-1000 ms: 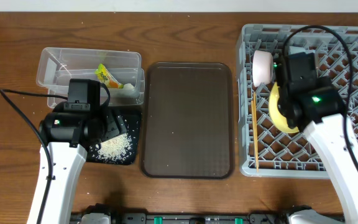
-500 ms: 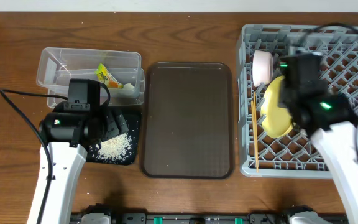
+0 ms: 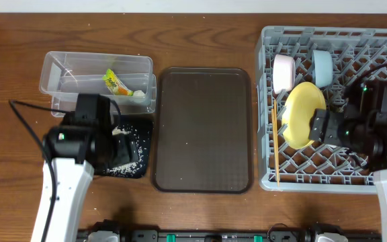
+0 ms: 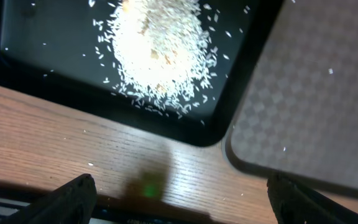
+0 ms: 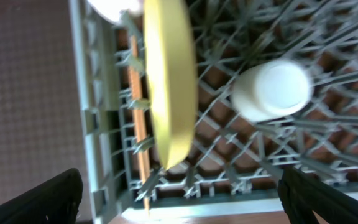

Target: Sort waste into correct bins and load items into the dishwasher rack

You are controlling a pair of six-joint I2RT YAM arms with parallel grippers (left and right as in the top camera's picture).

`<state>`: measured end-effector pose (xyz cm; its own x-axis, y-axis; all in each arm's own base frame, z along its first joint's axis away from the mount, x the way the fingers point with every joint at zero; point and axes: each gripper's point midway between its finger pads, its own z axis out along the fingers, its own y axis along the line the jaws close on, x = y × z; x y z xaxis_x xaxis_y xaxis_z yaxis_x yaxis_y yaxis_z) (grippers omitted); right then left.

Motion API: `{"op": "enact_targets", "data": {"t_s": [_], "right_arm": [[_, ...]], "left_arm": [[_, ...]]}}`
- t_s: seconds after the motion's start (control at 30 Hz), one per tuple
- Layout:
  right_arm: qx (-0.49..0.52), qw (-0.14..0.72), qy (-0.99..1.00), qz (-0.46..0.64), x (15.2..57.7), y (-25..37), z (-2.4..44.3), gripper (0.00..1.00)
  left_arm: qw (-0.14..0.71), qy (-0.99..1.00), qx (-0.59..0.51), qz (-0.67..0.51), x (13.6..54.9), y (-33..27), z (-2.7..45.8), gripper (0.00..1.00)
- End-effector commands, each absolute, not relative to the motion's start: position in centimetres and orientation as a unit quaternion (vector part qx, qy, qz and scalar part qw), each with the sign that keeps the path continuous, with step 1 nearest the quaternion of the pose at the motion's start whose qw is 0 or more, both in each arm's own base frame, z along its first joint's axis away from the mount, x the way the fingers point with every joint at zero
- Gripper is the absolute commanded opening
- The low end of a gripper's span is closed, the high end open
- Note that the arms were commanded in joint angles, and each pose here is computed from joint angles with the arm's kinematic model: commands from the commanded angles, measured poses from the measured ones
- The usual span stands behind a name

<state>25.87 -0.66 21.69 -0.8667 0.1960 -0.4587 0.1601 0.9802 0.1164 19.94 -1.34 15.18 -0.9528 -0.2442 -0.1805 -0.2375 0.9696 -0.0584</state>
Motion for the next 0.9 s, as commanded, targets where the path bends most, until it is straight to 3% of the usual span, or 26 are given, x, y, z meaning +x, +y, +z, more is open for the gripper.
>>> {"op": "enact_targets", "data": {"t_s": [0.0, 0.1, 0.2, 0.37, 0.87], "right_arm": [[0.093, 0.258, 0.959, 0.076, 24.5, 0.6, 21.3, 0.99], [0.087, 0.303, 0.946, 0.074, 23.7, 0.8, 20.7, 0.99], [0.100, 0.364, 0.924, 0.053, 22.6, 0.1, 20.4, 0.99], [0.108, 0.430, 0.894, 0.060, 20.8, 0.1, 20.5, 0.99], [0.113, 0.356, 0.926, 0.053, 16.8, 0.2, 17.2, 0.99]], "left_arm": [[0.144, 0.985, -0.083, -0.039, 18.7, -2.4, 16.3, 0.90], [0.213, 0.973, -0.065, -0.059, 18.1, -3.1, 18.3, 0.91], [0.267, 0.959, -0.058, -0.075, 17.3, -3.4, 19.8, 1.00], [0.346, 0.930, -0.072, -0.103, 17.5, -3.5, 22.4, 0.99], [0.355, 0.926, -0.074, -0.106, 17.4, -3.5, 22.8, 0.99]]}}
